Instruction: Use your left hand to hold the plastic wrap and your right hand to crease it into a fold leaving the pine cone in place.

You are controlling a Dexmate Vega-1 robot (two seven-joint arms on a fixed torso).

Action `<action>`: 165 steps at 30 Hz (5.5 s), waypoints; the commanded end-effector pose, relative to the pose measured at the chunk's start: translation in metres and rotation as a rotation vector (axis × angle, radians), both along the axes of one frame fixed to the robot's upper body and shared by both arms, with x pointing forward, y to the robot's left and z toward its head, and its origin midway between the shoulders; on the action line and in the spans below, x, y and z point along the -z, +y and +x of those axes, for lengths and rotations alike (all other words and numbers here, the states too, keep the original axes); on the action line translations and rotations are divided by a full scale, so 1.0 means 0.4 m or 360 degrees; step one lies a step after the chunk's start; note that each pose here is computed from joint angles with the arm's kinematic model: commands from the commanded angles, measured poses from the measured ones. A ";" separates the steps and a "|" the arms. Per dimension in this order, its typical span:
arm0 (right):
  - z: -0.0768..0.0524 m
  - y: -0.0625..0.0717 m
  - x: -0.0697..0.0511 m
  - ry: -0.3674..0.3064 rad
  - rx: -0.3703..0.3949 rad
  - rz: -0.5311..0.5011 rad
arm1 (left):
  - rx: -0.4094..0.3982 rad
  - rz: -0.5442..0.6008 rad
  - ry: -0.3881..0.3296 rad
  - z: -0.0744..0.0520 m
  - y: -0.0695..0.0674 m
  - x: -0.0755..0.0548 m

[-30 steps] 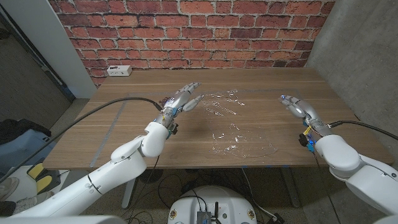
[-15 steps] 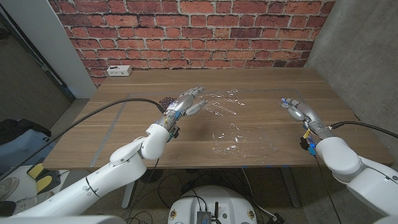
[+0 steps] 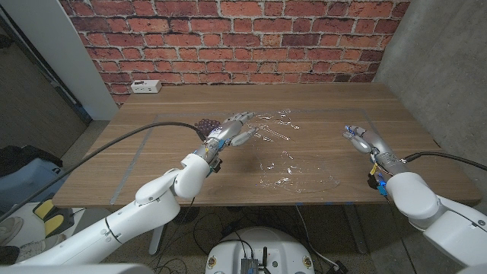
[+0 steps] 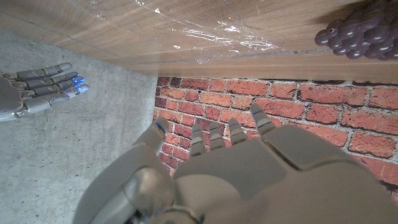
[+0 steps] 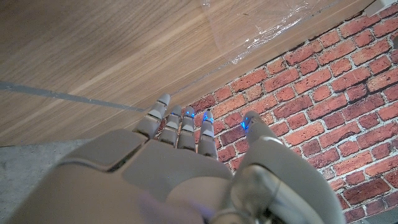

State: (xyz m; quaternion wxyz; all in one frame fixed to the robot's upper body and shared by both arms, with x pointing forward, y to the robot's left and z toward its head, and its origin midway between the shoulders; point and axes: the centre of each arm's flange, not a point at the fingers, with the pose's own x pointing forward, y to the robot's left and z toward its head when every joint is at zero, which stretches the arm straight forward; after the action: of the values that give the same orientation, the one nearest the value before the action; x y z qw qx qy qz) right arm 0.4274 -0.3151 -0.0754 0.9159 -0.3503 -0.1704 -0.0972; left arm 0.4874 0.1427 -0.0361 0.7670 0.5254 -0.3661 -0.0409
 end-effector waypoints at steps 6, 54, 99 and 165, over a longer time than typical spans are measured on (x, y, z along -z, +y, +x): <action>-0.017 0.018 0.025 0.0052 0.0054 -0.0036 | 0.0048 0.0117 0.0039 -0.008 -0.024 0.021; -0.065 0.056 0.107 0.0189 0.0214 -0.0138 | 0.0136 0.0382 0.0099 -0.010 -0.033 0.063; -0.094 0.141 0.146 0.0075 0.0662 -0.0543 | -0.0228 0.0805 -0.0440 -0.076 -0.069 0.084; -0.104 0.187 0.170 0.0219 0.0685 -0.0741 | -0.0359 0.1350 -0.0361 -0.093 -0.136 0.139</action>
State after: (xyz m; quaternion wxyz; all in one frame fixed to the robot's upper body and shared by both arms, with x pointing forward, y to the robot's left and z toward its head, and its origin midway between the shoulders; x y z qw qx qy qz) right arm 0.3891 -0.2430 -0.1375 0.7797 -0.5813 -0.0481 -0.2276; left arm 0.4509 0.0923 -0.0820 0.4552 0.8187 -0.3469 -0.0462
